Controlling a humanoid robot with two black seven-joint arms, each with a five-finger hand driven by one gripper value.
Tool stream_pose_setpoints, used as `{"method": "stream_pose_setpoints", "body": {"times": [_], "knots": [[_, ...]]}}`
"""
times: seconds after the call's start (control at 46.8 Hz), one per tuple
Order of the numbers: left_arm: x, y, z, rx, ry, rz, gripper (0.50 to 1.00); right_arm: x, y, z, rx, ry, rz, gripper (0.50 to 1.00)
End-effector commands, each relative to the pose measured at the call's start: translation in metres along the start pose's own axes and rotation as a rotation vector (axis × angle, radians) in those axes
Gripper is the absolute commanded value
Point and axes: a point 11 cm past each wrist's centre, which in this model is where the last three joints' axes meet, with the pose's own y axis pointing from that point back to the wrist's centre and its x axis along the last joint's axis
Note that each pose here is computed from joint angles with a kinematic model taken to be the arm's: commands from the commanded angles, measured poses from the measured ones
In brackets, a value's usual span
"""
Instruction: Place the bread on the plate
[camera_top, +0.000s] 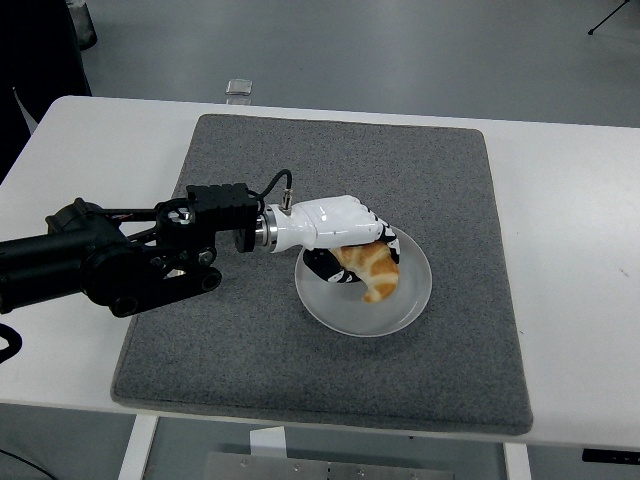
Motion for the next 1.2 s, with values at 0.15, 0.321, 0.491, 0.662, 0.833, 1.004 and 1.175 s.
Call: {"method": "stream_pose_setpoints", "body": {"times": [0.15,0.321,0.491,0.662,0.833,1.004,1.175], "knots": [[-0.005,-0.001,0.001,-0.002,-0.001,-0.014,0.683,0.0,0.0,0.0,0.001,0.0,0.001,0.952],[-0.003,0.0,0.0,0.0,-0.003,-0.01,0.91,0.0,0.0,-0.001,0.002,0.0,0.001,0.952],[0.003,0.0,0.0,-0.001,-0.001,0.002,0.99,0.0,0.0,0.0,-0.001,0.0,0.001,0.952],[0.005,0.002,0.0,-0.005,0.014,0.005,0.999,-0.001,0.0,0.0,-0.001,0.0,-0.002,0.952],[0.015,0.012,-0.004,-0.005,0.064,0.024,1.0,0.0,0.0,-0.001,0.002,0.0,0.0,0.952],[0.026,0.023,-0.005,-0.003,0.178,0.032,1.0,-0.001,0.0,0.0,0.001,0.0,-0.002,0.954],[0.043,0.032,-0.008,-0.001,0.283,0.034,1.0,0.0,0.0,0.0,0.001,0.0,0.0,0.952]]}}
